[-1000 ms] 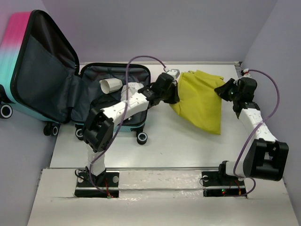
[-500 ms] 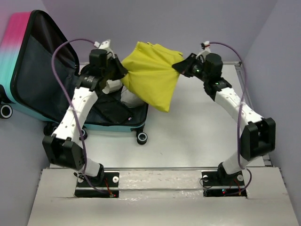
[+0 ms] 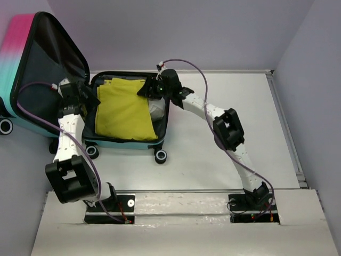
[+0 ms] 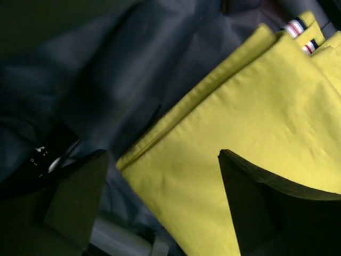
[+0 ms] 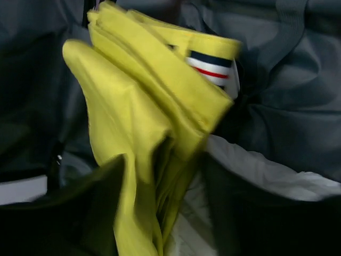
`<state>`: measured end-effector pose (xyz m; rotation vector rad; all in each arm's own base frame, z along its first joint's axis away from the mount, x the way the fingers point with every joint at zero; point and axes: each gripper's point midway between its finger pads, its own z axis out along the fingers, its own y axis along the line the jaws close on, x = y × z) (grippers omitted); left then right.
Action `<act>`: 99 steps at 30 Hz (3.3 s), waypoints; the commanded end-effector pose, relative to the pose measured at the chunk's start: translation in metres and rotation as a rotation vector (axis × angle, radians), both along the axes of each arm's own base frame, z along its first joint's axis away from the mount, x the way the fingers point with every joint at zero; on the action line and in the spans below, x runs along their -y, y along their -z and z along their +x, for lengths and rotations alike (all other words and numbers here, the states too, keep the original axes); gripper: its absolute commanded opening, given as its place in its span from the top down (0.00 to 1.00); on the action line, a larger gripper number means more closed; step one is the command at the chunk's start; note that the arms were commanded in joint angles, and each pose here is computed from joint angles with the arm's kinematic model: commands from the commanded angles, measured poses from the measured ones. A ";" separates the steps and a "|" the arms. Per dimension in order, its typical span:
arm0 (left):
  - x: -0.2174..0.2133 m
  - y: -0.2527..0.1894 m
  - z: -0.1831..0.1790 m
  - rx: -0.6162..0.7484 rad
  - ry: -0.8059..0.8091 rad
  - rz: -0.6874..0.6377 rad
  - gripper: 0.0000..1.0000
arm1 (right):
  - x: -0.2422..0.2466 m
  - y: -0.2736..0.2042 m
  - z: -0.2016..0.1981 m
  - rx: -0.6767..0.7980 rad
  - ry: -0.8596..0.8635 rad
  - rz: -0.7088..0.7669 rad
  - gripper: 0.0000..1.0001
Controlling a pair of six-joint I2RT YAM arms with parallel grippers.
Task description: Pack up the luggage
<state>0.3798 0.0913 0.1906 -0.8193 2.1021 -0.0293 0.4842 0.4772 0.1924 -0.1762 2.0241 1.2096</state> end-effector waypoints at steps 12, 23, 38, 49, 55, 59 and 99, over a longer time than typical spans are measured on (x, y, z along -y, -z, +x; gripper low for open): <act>0.071 -0.171 -0.073 0.448 0.094 0.188 0.06 | 0.034 -0.130 -0.020 0.323 -0.067 -0.089 0.00; -0.057 -0.171 -0.225 0.358 -0.688 0.574 0.27 | 0.105 -0.114 -0.128 0.372 -0.137 -0.088 0.30; -0.107 -0.119 -0.209 -0.023 -0.932 0.770 0.33 | 0.160 -0.020 -0.158 0.243 -0.156 -0.127 0.19; -0.111 -0.143 -0.200 -0.075 -0.996 0.853 0.61 | 0.154 0.016 -0.118 0.048 -0.041 -0.116 0.11; -0.112 -0.135 -0.188 -0.074 -0.921 0.861 0.94 | 0.135 0.020 -0.089 -0.020 -0.011 -0.076 0.11; -0.104 -0.137 -0.181 -0.032 -0.874 0.850 0.94 | 0.124 0.024 -0.083 -0.041 -0.039 -0.055 0.13; 0.225 -0.222 -0.093 0.503 0.412 0.362 0.04 | 0.148 0.051 -0.070 -0.033 0.087 -0.159 0.93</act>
